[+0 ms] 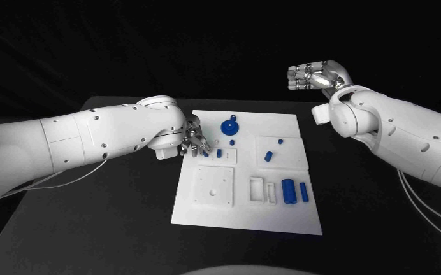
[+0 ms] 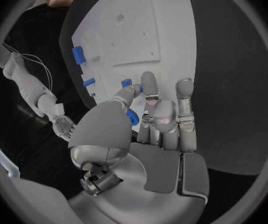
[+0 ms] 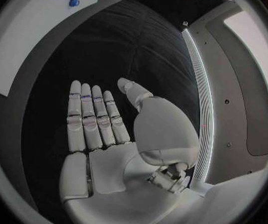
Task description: Assemble the parts on the task board
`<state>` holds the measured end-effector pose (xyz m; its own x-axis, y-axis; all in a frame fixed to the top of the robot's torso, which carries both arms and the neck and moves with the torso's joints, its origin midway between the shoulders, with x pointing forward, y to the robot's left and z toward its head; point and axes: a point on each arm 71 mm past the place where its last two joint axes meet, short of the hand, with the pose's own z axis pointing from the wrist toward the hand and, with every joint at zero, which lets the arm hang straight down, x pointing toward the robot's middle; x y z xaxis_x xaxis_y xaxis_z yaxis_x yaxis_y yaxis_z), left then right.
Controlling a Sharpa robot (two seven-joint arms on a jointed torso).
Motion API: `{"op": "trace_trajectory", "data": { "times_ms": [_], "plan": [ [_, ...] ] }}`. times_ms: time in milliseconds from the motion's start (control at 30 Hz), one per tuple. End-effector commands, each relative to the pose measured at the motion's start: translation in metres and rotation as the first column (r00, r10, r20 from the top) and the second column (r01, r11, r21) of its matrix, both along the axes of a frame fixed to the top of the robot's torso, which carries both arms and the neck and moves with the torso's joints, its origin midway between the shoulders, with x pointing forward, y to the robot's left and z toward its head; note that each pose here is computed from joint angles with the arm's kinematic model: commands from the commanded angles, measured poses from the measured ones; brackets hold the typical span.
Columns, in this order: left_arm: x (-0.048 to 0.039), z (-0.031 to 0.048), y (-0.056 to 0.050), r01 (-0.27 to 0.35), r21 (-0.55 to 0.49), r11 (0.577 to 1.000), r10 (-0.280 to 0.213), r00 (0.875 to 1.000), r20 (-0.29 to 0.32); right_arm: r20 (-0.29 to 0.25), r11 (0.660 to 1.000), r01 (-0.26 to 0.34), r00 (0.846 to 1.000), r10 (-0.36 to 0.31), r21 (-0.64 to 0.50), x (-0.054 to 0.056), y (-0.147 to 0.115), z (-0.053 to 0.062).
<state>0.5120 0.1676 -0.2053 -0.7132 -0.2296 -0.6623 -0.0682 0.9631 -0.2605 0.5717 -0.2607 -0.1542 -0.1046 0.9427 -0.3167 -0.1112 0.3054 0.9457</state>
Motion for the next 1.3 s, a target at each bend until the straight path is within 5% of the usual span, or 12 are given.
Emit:
{"op": "trace_trajectory", "data": {
  "times_ms": [33, 433, 1300],
  "plan": [
    [-0.0025, -0.0057, -0.003, 0.019, 0.023, 1.0, -0.018, 0.999, -0.029, -0.001, 1.0, -0.019, 1.0, 0.019, 0.002, 0.0, 0.002, 0.0],
    [-0.0045, -0.0112, -0.009, 0.037, 0.036, 0.999, -0.035, 0.998, -0.054, -0.002, 1.0, -0.02, 1.0, 0.02, 0.002, 0.0, 0.002, -0.001],
    [-0.0004, -0.0115, 0.001, -0.007, 0.036, 0.999, 0.008, 1.0, -0.013, -0.003, 1.0, -0.014, 1.0, 0.014, 0.002, -0.001, 0.0, -0.002]
  ]
}}
